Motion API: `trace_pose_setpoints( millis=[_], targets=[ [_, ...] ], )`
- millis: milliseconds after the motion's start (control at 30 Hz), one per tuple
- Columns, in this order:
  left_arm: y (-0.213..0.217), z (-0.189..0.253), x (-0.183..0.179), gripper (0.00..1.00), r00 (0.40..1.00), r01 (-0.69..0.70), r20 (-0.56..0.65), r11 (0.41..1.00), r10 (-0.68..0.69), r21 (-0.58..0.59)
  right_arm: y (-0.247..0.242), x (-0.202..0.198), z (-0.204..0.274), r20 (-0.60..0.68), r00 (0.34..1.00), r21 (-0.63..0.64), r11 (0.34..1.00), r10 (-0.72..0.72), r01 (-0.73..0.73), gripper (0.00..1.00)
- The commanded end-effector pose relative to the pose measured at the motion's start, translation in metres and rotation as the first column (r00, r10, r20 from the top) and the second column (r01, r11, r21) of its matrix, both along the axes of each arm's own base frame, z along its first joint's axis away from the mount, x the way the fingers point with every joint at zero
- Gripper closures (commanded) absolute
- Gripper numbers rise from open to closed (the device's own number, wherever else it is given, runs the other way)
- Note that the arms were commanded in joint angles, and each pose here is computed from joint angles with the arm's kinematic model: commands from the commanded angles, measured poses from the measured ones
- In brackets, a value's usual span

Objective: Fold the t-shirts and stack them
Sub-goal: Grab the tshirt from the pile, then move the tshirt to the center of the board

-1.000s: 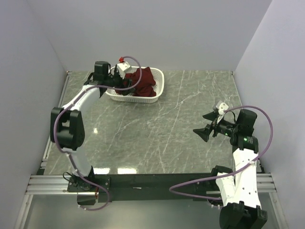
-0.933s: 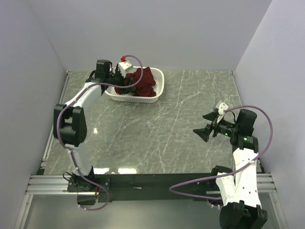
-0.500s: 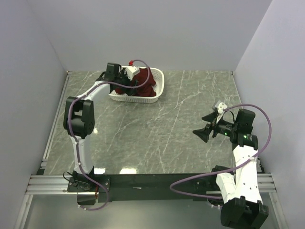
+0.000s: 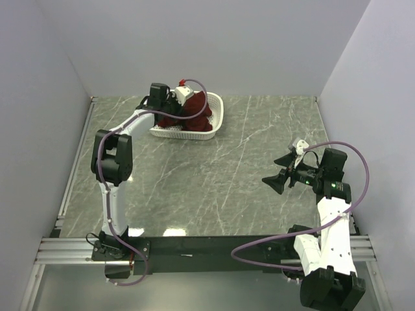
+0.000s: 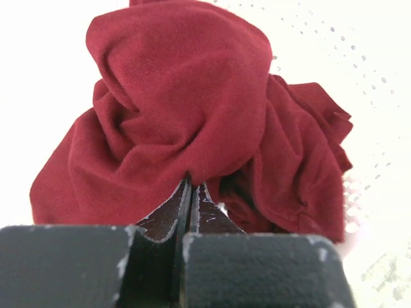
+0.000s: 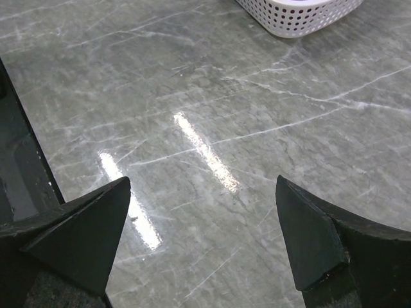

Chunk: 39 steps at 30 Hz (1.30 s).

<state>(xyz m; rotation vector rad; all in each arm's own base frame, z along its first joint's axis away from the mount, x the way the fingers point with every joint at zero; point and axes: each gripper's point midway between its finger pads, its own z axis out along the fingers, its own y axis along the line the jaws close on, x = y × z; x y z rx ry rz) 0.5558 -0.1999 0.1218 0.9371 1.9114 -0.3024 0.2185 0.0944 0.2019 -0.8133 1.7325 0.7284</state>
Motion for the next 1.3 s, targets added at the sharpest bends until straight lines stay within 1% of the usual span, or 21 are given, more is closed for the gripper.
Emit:
trace_pose_setpoints(
  millis=[0,33,67,100,167,200,233,300,367,400,467,500,567,700,900,967,1000,1100,1267],
  targets=[
    [-0.014,0.101,-0.008,1.0,0.977,0.05,0.211,0.994,-0.028,-0.097,0.001,0.0,0.013,0.043,0.999,0.003,1.0,0.017,-0.017,0.0],
    [-0.017,0.11,-0.016,1.0,0.976,0.066,0.216,0.99,-0.038,-0.126,0.001,0.0,0.014,0.043,0.999,0.004,1.0,0.018,-0.018,0.0],
    [-0.018,0.145,-0.024,1.0,0.96,0.083,0.277,0.985,-0.038,-0.153,0.001,0.0,0.014,0.042,0.999,0.007,1.0,0.02,-0.021,0.0],
    [-0.019,0.159,-0.03,1.0,0.956,0.09,0.29,0.981,-0.037,-0.171,0.001,0.0,0.013,0.038,0.999,0.007,1.0,0.019,-0.02,0.0],
    [-0.019,0.209,-0.041,0.99,0.934,0.103,0.357,0.964,-0.01,-0.243,0.001,0.0,0.013,0.033,0.999,0.009,1.0,0.02,-0.02,0.0],
    [-0.02,0.227,-0.044,0.99,0.927,0.105,0.375,0.957,0.005,-0.271,0.001,0.0,0.013,0.032,0.999,0.009,1.0,0.021,-0.021,0.0],
    [-0.02,0.251,-0.049,1.0,0.93,0.092,0.366,0.934,0.044,-0.344,0.001,0.0,0.013,0.036,0.999,0.007,1.0,0.02,-0.02,0.0],
    [-0.02,0.291,-0.062,1.0,0.92,0.103,0.384,0.901,0.074,-0.421,0.001,0.0,0.013,0.035,0.999,0.008,1.0,0.019,-0.019,0.0],
    [-0.023,0.339,-0.081,1.0,0.913,0.15,0.4,0.843,0.082,-0.516,0.001,0.0,0.013,0.034,0.999,0.01,1.0,0.018,-0.018,0.0],
    [-0.025,0.365,-0.091,0.99,0.906,0.18,0.415,0.804,0.089,-0.566,0.001,0.0,0.013,0.034,0.999,0.009,1.0,0.017,-0.017,0.0],
    [-0.025,0.401,-0.113,1.0,0.88,0.244,0.467,0.765,0.084,-0.596,0.001,0.001,0.012,0.03,0.999,0.01,1.0,0.013,-0.014,0.0],
    [-0.026,0.418,-0.124,1.0,0.874,0.272,0.478,0.735,0.081,-0.621,0.001,0.001,0.012,0.031,0.999,0.009,1.0,0.014,-0.014,0.0],
    [-0.027,0.452,-0.148,0.99,0.838,0.343,0.54,0.696,0.077,-0.631,0.0,0.001,0.011,0.028,1.0,0.009,1.0,0.011,-0.011,0.0],
    [-0.028,0.511,-0.199,1.0,0.791,0.464,0.61,0.597,0.053,-0.654,0.0,0.001,0.01,0.025,1.0,0.009,1.0,0.011,-0.011,0.0],
    [-0.023,0.58,-0.271,0.99,0.709,0.607,0.704,0.471,0.044,-0.641,0.001,0.001,0.01,0.023,1.0,0.013,1.0,0.013,-0.013,0.0],
    [-0.023,0.592,-0.284,0.99,0.698,0.628,0.715,0.441,0.044,-0.641,0.001,0.001,0.01,0.021,1.0,0.014,1.0,0.012,-0.012,0.0],
    [-0.02,0.602,-0.295,0.99,0.686,0.65,0.727,0.412,0.044,-0.639,0.0,0.001,0.01,0.02,1.0,0.014,1.0,0.013,-0.013,0.0],
    [-0.019,0.613,-0.31,0.99,0.681,0.675,0.732,0.358,0.035,-0.645,0.0,0.001,0.009,0.019,1.0,0.013,1.0,0.012,-0.012,0.0],
    [-0.027,0.607,-0.316,1.0,0.702,0.68,0.712,0.314,-0.014,-0.663,-0.001,0.001,0.01,0.024,1.0,0.007,1.0,0.006,-0.006,0.0]
  ],
)
